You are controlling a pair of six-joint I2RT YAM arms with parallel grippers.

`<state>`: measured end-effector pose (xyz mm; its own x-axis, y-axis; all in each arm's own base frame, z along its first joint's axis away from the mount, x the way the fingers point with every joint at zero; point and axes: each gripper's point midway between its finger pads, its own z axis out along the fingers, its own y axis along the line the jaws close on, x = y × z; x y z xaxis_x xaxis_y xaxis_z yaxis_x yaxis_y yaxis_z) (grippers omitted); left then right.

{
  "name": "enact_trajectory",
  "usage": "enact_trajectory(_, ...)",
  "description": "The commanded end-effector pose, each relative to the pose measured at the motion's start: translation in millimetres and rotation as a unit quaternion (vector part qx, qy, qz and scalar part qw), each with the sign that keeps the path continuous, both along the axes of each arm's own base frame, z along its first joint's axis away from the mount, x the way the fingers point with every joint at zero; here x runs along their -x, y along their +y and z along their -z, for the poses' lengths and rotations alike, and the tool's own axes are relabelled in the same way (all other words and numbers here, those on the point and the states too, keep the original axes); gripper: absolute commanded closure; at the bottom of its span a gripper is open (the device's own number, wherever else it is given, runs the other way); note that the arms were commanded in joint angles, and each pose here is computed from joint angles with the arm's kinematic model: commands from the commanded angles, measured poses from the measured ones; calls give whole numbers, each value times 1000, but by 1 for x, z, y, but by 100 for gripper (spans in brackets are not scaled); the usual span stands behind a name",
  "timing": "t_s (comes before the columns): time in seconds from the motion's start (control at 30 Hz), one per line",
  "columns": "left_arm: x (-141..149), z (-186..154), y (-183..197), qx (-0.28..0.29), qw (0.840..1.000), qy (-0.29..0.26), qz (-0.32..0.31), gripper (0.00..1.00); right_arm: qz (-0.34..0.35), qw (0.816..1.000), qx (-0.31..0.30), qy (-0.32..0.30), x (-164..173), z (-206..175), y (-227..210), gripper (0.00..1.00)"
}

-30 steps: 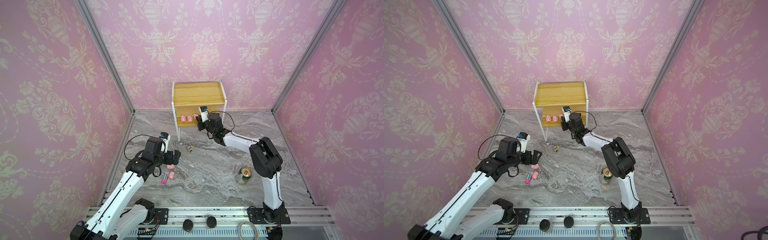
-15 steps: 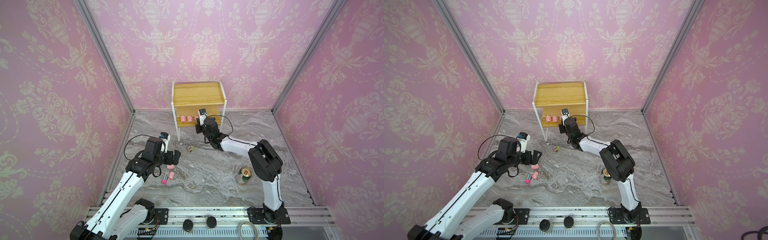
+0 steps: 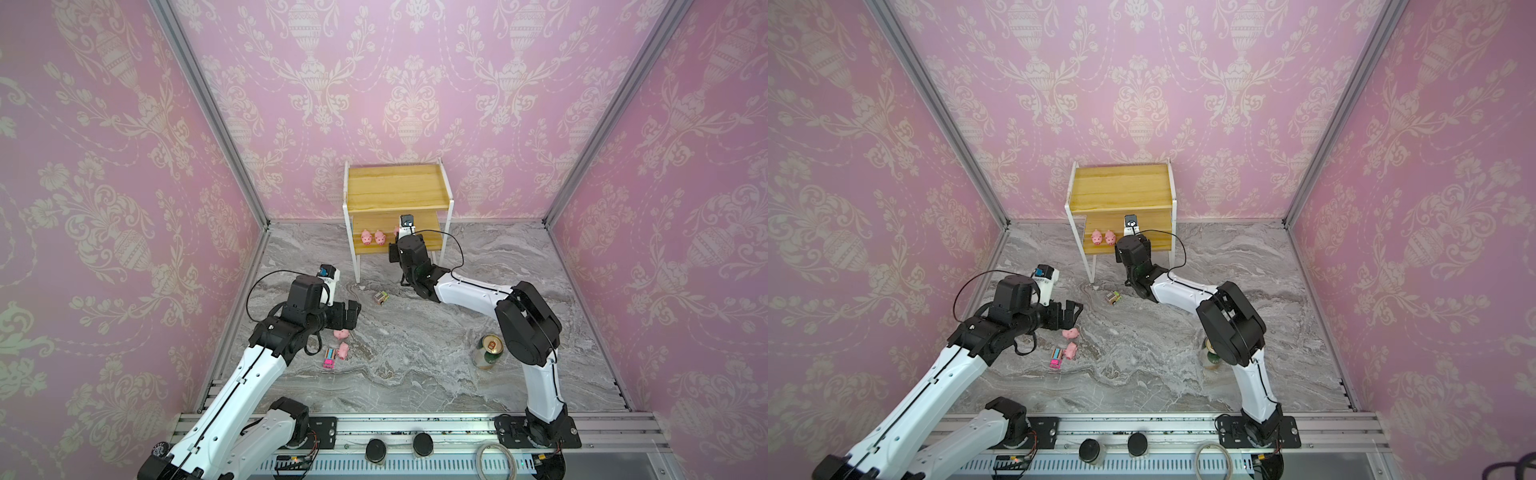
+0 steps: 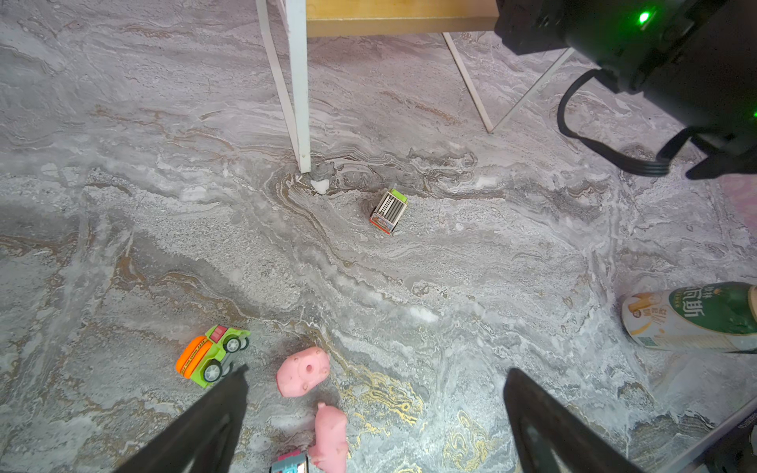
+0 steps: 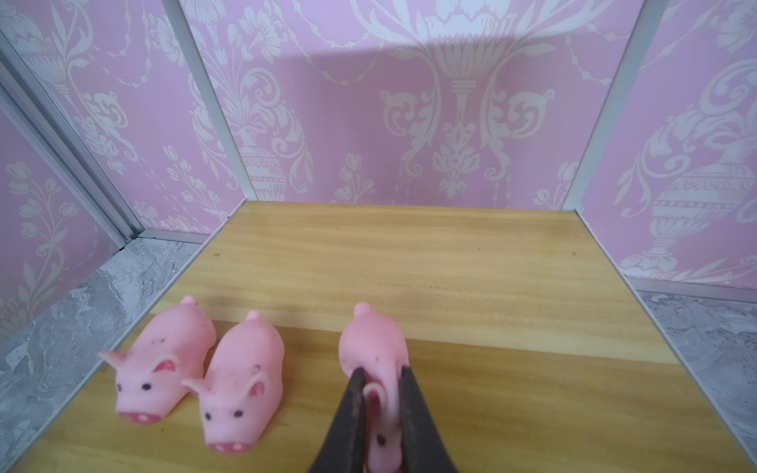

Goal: Organize plastic toys on shelves
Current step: Pick up the plastic toy from the shelf, then place the plastic toy on the shelf.

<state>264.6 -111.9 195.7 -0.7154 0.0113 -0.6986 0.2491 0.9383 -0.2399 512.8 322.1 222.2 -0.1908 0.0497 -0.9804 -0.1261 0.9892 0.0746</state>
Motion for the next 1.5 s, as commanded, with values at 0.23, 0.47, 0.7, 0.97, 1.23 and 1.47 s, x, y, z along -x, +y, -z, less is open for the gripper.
enact_trajectory(0.23,5,-1,0,-8,1000,-5,7,1,54,999,-2,0,-4,2,8,82)
enact_trajectory(0.47,5,-2,0,-7,1000,-7,7,1,60,998,2,11,-6,11,10,81)
enact_trajectory(0.7,4,-1,1,-8,1000,-6,6,1,64,998,11,22,-7,19,11,80)
enact_trajectory(0.97,4,0,1,-9,1000,-5,6,1,57,998,14,18,2,9,5,55)
enact_trajectory(1.23,4,0,0,-7,1000,-5,8,1,-7,1000,20,15,39,-8,-11,27)
enact_trajectory(1.47,4,-1,0,-7,1000,-6,6,1,-98,993,27,64,92,-8,-22,20)
